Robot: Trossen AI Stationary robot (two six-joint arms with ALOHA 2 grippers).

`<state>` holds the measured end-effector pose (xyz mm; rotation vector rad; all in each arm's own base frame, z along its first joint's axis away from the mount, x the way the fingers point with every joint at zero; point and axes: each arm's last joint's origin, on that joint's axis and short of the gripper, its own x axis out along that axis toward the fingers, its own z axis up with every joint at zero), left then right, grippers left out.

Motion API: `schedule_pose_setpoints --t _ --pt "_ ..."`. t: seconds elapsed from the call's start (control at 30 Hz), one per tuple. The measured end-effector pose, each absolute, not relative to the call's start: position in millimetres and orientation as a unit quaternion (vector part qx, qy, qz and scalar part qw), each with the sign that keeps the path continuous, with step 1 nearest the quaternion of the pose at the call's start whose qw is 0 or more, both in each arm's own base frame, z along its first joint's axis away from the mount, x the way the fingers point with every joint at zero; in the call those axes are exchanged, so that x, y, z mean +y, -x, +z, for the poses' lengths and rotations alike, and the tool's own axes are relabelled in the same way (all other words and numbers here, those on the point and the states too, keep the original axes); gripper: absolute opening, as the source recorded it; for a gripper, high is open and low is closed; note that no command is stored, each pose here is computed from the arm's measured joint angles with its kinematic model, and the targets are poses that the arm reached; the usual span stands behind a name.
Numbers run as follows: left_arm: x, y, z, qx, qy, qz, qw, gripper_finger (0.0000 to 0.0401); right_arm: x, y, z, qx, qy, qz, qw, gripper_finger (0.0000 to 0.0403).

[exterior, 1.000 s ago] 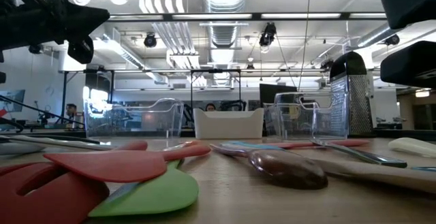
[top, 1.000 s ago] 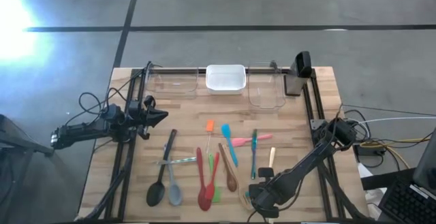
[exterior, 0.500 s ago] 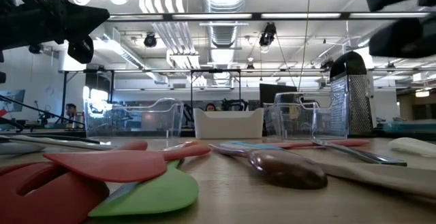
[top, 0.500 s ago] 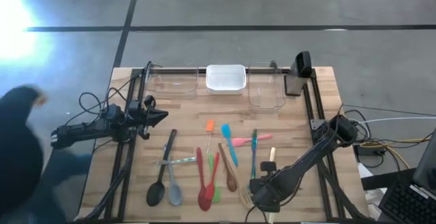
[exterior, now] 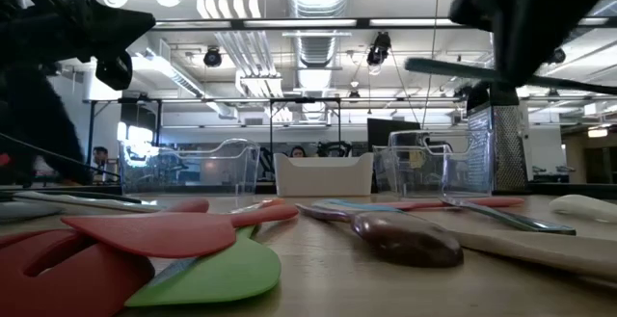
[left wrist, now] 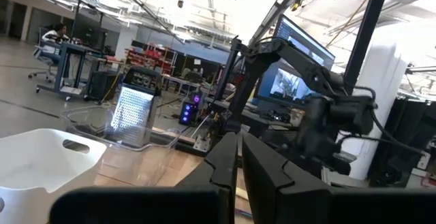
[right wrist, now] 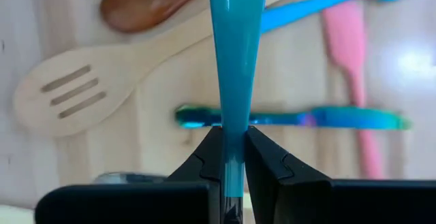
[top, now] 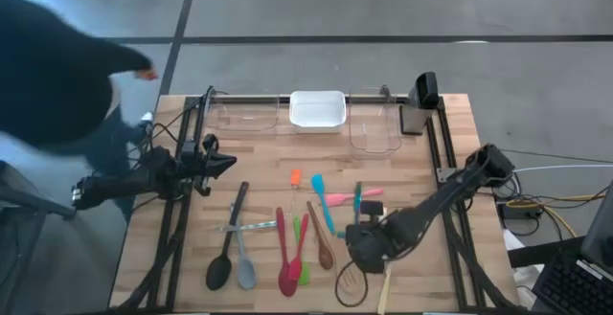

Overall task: Pick & Place Kitchen Items
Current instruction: Put the blue table knife into the white bin

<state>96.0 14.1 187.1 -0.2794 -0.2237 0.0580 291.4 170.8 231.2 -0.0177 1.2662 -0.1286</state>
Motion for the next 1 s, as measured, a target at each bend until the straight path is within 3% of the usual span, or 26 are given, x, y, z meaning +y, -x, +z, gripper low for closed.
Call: schedule_pose_setpoints --t 0.67,1.0 --pt "15 -96 187 -0.112 0.127 0.039 0.985 0.0026 -5 -313 286 0.561 0.028 -0.135 0.817 0.0022" --pt "15 -96 189 -0.122 0.109 0.040 0.986 0.0026 -81 -319 338 0.489 0.081 -0.172 0.851 0.0022"
